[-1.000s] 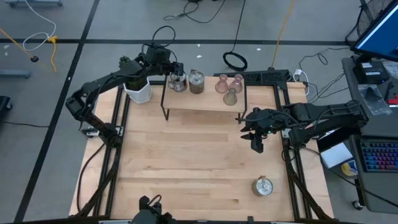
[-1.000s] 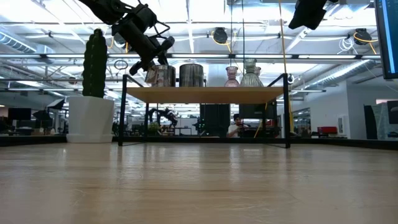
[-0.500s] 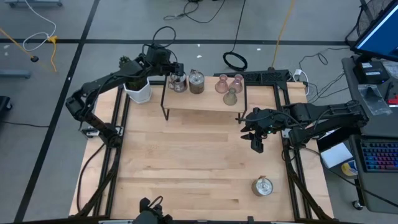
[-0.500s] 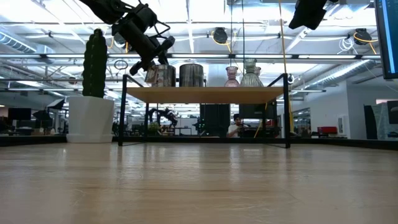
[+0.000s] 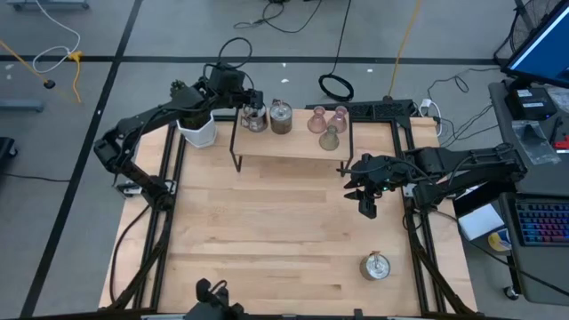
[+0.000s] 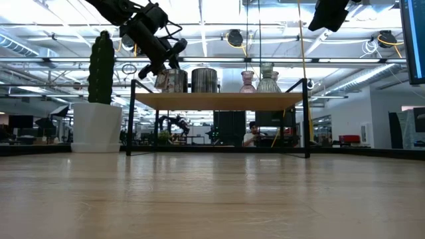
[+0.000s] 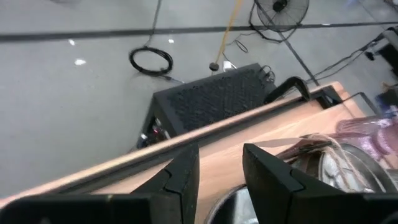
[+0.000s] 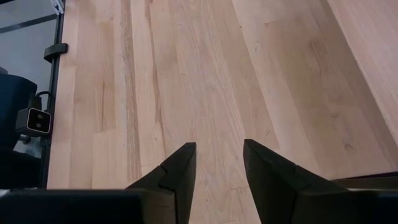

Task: Pick & Place candle stick holders
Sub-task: Adjust the silver scented candle on the shelf, then put the silver scented candle on the shelf

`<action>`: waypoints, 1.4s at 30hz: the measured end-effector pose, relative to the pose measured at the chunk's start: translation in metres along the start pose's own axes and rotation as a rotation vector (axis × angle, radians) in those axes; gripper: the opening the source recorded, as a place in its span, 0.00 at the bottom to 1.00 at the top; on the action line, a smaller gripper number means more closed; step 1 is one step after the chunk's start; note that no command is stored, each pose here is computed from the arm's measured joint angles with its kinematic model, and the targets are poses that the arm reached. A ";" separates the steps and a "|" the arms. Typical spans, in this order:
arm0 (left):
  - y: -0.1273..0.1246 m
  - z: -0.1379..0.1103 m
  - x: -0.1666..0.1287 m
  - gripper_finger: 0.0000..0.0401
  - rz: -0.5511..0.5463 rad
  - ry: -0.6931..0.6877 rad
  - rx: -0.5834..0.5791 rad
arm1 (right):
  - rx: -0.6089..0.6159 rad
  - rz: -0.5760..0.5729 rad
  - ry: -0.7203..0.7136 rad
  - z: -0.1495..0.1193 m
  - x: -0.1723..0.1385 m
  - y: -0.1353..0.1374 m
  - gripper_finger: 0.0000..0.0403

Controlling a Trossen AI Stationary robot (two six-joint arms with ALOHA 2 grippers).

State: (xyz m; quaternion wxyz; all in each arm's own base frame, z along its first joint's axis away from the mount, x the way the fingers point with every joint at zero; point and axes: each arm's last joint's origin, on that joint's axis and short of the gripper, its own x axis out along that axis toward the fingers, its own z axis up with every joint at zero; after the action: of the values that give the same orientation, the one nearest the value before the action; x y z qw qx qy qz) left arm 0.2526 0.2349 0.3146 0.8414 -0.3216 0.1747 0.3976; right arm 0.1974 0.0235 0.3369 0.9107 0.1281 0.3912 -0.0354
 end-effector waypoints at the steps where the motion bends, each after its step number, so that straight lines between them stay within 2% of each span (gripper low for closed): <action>1: 0.000 0.002 -0.002 0.30 0.008 -0.023 0.009 | 0.000 0.000 0.000 0.000 0.000 0.000 0.31; 6: -0.009 0.022 -0.031 0.30 0.007 -0.235 0.042 | 0.000 0.000 0.001 0.000 0.000 0.000 0.31; 9: -0.012 0.025 -0.049 0.30 0.003 -0.279 0.042 | 0.000 0.002 0.002 0.000 0.000 0.000 0.31; 13: -0.031 0.024 -0.078 0.30 -0.091 -0.325 0.063 | -0.001 0.000 0.008 -0.001 0.000 0.000 0.31; 16: -0.052 0.015 -0.097 0.30 -0.175 -0.337 0.123 | -0.002 -0.009 0.033 -0.003 0.000 -0.001 0.31; 19: -0.074 0.001 -0.112 0.30 -0.264 -0.325 0.187 | -0.003 -0.008 0.090 -0.008 0.000 -0.002 0.31; 22: -0.095 -0.014 -0.125 0.30 -0.356 -0.298 0.248 | 0.005 0.042 0.174 -0.014 -0.001 -0.002 0.31; 27: -0.119 -0.049 -0.136 0.30 -0.450 -0.138 0.370 | 0.069 0.174 0.328 -0.025 -0.004 0.000 0.31; 32: -0.142 -0.088 -0.142 0.30 -0.459 -0.063 0.392 | 0.086 0.256 0.413 -0.034 -0.013 0.007 0.31; 39: -0.167 -0.143 -0.152 0.30 -0.420 -0.040 0.373 | 0.129 0.259 0.500 -0.053 -0.033 0.016 0.31; 42: -0.183 -0.163 -0.151 0.30 -0.436 -0.040 0.351 | 0.153 0.251 0.505 -0.059 -0.041 0.019 0.31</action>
State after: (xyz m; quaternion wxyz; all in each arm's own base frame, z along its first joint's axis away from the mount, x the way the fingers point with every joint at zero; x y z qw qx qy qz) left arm 0.2951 -0.0477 0.3517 0.9533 -0.1929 0.1510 0.1769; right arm 0.1308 0.0558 0.3316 0.7693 0.2485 0.5829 0.0812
